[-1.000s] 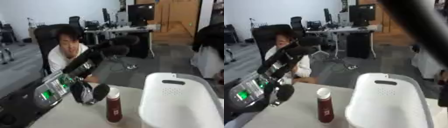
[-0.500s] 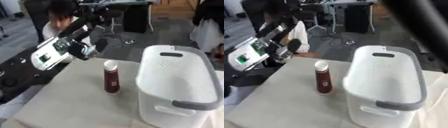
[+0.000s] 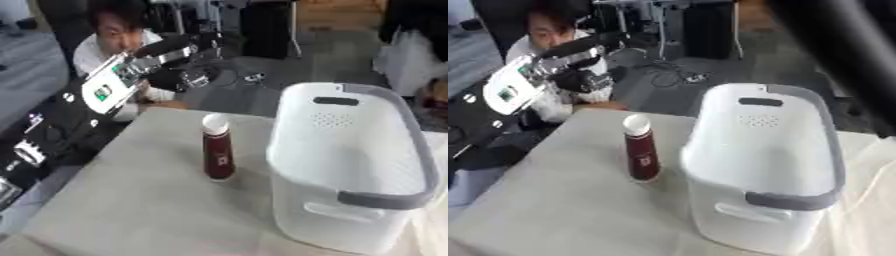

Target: Pick up objects on the table and place them in the box.

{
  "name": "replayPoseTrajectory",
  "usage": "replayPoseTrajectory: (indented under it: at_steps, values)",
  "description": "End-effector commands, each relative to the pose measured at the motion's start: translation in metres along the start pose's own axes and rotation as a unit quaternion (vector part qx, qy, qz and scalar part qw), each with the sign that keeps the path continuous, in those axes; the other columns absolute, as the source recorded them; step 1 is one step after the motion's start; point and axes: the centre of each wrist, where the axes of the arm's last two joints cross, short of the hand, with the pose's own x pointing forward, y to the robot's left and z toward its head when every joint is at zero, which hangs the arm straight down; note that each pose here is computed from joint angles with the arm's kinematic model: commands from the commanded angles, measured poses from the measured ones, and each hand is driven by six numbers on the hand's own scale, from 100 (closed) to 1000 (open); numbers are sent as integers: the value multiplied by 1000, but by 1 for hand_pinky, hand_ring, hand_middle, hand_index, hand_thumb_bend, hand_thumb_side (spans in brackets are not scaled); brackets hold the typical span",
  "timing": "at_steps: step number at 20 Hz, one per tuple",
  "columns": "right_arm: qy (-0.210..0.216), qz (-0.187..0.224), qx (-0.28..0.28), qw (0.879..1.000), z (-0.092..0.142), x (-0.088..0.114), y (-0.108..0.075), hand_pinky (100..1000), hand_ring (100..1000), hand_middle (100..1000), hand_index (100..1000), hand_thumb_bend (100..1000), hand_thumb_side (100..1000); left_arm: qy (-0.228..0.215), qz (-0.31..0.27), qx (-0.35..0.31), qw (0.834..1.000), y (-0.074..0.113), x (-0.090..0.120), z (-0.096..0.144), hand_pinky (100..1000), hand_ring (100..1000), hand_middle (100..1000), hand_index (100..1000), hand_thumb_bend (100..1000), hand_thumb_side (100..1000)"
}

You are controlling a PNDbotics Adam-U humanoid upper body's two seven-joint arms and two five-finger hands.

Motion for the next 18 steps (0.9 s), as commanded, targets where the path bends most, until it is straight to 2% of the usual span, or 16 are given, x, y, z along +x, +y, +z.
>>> replayPoseTrajectory:
  at_steps: [1,9,18]
  values:
    - [-10,4,3,1000,-5,4,-1,137,418,461,590,100,829,15,3,-11,1000,8,-11,0,1000,1000,1000,1000,100,893]
    - [-12,0,6,1000,-7,5,0,137,418,460,590,100,837,42,13,-39,998,-4,-32,1,1000,1000,1000,1000,100,917]
    - [-14,-3,11,1000,-7,5,1,135,418,460,590,100,844,57,17,-84,995,-19,-43,9,1000,1000,1000,1000,100,943]
